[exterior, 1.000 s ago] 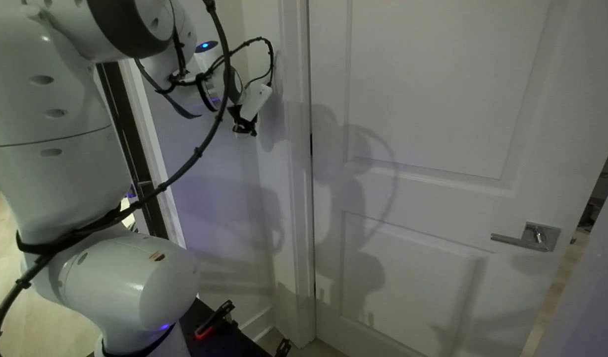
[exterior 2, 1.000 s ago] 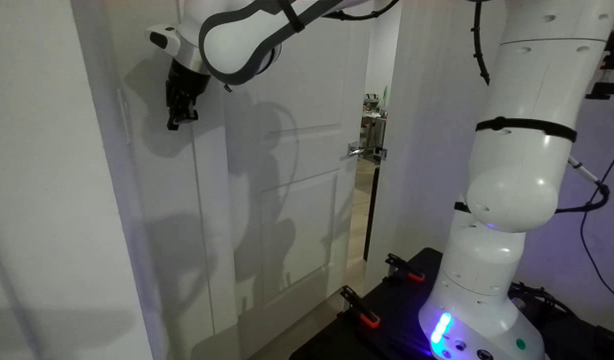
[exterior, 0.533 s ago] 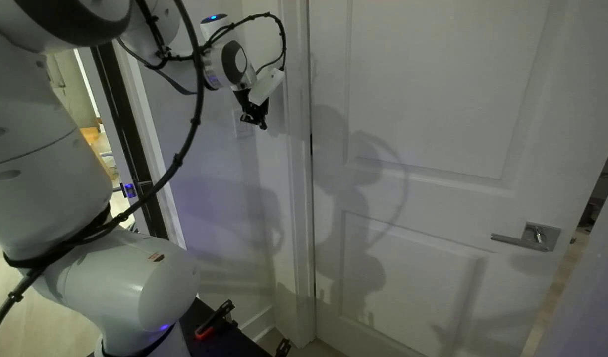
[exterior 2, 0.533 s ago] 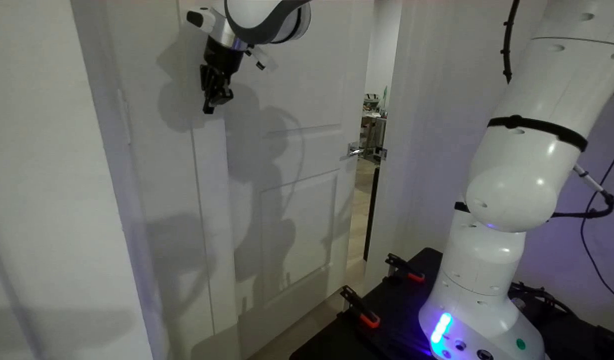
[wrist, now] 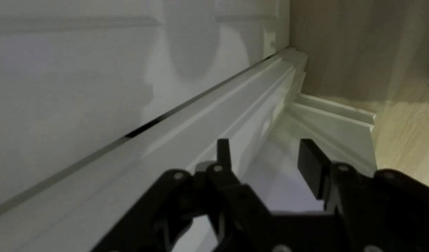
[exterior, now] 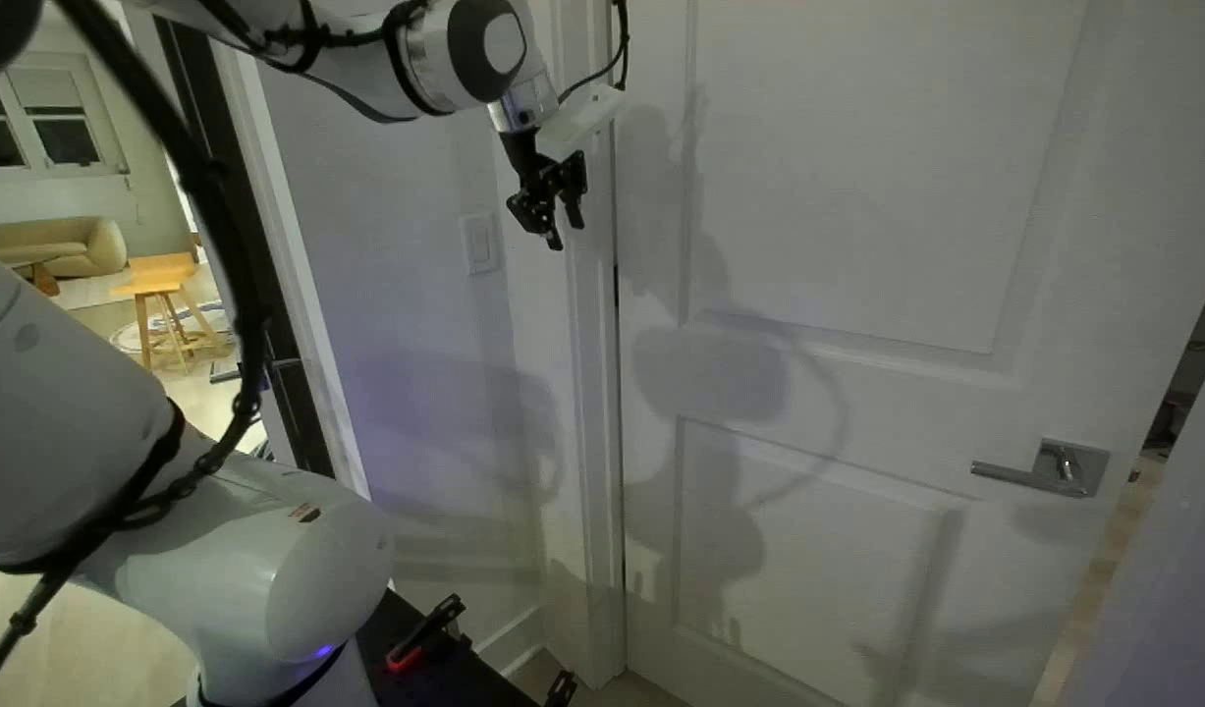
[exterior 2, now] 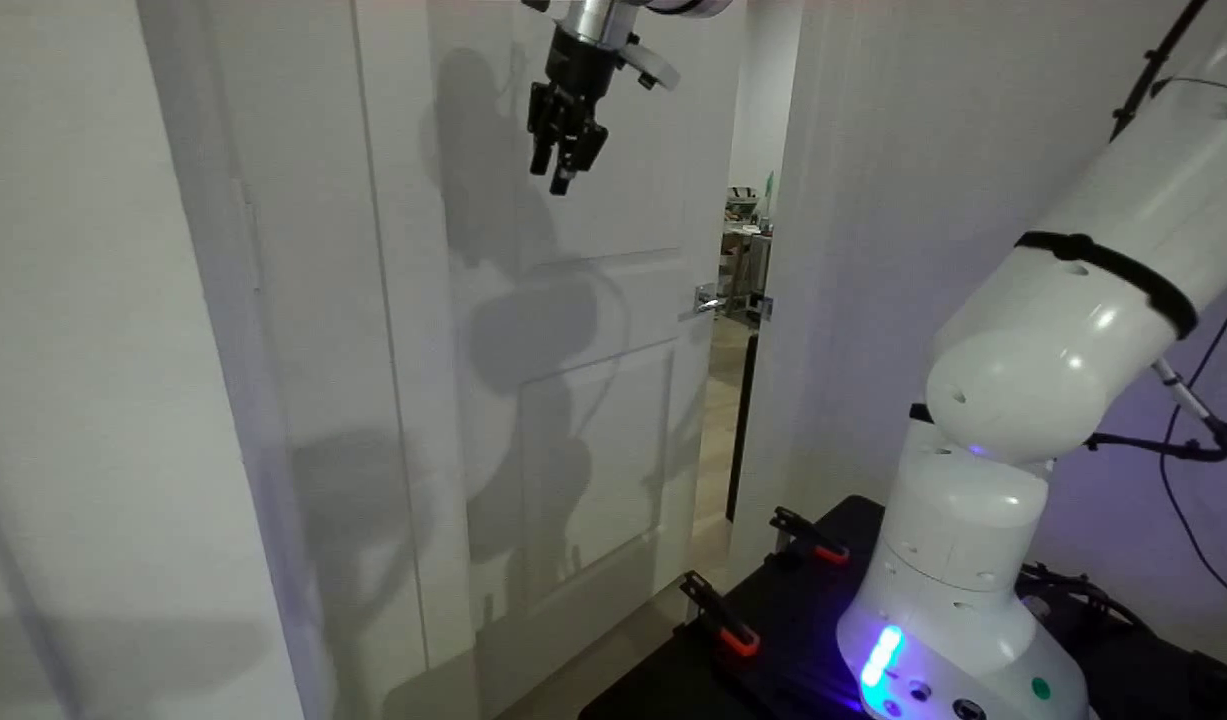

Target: Switch off the light

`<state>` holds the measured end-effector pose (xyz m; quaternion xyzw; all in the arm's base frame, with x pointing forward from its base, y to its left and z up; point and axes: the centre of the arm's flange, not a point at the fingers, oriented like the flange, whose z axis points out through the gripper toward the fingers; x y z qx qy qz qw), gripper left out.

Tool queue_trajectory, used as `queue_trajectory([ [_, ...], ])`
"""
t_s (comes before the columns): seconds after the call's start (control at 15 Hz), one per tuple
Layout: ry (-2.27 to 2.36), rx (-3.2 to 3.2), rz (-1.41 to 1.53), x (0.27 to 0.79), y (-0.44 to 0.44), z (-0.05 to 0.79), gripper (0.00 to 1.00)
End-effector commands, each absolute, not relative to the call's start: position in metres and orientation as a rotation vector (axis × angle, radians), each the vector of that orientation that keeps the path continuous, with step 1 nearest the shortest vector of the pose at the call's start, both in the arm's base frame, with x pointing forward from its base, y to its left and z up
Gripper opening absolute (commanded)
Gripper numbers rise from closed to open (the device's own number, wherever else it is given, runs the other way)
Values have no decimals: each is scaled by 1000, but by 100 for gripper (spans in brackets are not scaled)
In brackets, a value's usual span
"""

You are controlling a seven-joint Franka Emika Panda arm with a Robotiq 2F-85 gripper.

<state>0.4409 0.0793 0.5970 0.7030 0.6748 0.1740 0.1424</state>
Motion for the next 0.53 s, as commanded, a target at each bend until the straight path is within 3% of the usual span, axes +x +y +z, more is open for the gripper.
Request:
queue_trajectory([
  [0.0,1916,2052,462,410,37,612,87],
  [0.13,1882,2077,446,399,19,619,99],
  [0.47,1784,2159,417,388,-17,628,100],
])
